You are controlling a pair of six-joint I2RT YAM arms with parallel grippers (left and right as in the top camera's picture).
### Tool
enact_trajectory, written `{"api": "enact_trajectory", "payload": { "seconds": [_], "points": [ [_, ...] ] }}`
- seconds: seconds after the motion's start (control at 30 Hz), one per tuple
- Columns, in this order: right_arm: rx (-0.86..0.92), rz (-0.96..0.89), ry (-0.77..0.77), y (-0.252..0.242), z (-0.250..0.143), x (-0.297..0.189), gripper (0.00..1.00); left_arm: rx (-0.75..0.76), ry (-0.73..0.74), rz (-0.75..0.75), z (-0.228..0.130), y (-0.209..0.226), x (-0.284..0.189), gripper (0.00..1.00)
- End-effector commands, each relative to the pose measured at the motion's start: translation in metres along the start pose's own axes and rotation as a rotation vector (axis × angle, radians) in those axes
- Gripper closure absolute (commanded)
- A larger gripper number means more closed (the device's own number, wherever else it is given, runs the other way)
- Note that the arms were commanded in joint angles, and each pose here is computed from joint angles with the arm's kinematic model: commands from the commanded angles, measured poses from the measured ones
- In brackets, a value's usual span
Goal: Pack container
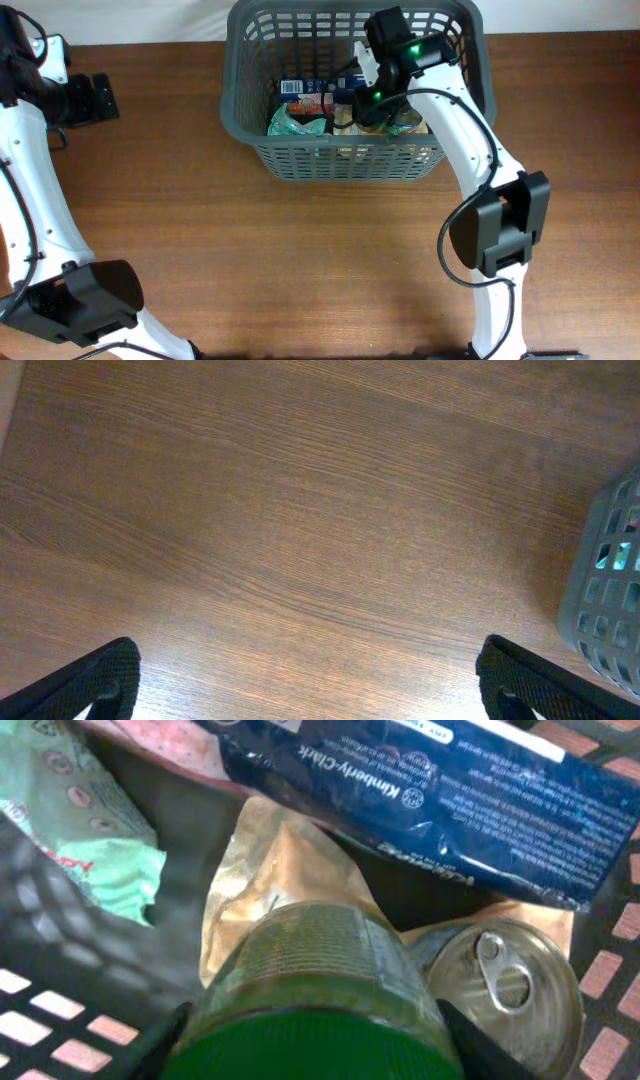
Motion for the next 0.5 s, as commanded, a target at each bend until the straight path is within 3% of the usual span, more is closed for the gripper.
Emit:
{"api": "enact_trajectory", "payload": {
  "seconds": [0.0, 0.13, 0.27, 0.37, 0.47],
  "points": [
    [0.004, 0.002, -0.063, 0.001, 0.009, -0.011, 0.15, -0.014, -0.003, -0.008, 0.0, 0.002, -0.001, 0.01],
    [0.02, -0.074, -0.137, -0.013, 0.016, -0.056, 0.08, -0.015, -0.003, -0.008, 0.0, 0.002, -0.001, 0.01],
    [0.079, -0.275, -0.369, -0.038, 0.013, -0.186, 0.08, -0.014, -0.003, -0.008, 0.0, 0.002, -0.001, 0.01],
    [0.158, -0.419, -0.513, -0.06, -0.011, -0.265, 0.04, -0.015, -0.003, -0.008, 0.0, 0.002, -0.001, 0.01],
    [0.298, -0.554, -0.644, -0.096, -0.066, -0.345, 0.04, -0.014, -0.003, -0.008, 0.0, 0.002, -0.001, 0.01]
  ]
}}
Point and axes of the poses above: each gripper's point midway between its finger pads, its own x axis out along the fingers, its own y axis along the line the jaws close on, z = x × y, the point moved 8 cm from there along -x, back along the fingers, and after that the axes turned 4 degrees about -x, right-handed, at the moved point
